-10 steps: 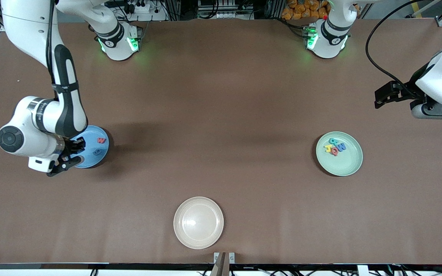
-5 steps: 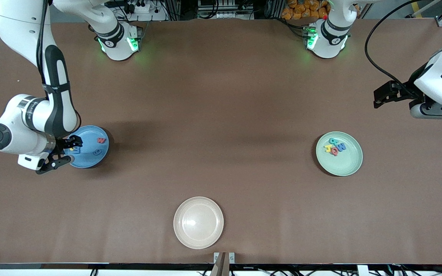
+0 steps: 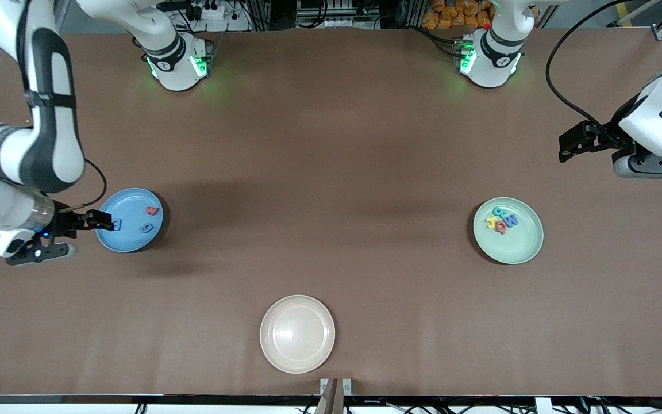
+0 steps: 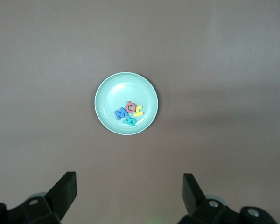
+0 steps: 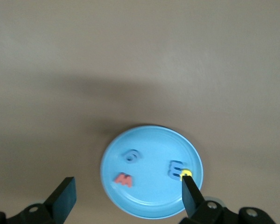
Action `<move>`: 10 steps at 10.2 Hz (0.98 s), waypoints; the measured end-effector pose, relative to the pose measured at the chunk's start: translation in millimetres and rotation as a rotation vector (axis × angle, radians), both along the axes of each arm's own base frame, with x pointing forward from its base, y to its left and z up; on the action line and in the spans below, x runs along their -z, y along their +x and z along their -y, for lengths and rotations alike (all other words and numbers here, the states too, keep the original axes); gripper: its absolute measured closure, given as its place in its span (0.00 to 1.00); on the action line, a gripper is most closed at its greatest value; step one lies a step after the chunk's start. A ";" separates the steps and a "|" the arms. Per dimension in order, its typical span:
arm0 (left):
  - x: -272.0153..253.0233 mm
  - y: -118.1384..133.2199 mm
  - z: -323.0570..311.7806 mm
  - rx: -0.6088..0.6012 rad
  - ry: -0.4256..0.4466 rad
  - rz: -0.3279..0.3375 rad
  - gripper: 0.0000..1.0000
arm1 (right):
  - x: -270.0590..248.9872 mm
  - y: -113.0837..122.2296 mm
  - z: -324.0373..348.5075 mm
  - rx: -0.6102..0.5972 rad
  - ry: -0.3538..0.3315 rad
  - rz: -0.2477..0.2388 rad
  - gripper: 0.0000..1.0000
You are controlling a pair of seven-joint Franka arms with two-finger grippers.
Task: Sort upper and lower case letters into plates
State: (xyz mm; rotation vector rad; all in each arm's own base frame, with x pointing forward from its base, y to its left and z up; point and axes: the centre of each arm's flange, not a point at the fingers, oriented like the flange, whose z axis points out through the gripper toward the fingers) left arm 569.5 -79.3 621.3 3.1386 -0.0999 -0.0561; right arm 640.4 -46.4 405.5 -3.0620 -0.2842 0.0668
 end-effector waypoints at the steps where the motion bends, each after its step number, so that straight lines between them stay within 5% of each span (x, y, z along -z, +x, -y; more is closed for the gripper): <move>1: 0.0 0.0 0.1 0.000 0.000 0.000 0.00 | -32.2 5.9 0.2 -0.024 -0.005 0.029 0.00; 3: 0.0 0.0 0.2 0.000 0.000 0.000 0.00 | -92.6 -1.3 7.8 -0.023 -0.043 0.083 0.00; 10: 0.3 0.4 0.3 0.000 0.000 0.000 0.00 | -251.0 -77.1 -27.2 0.059 -0.007 0.091 0.00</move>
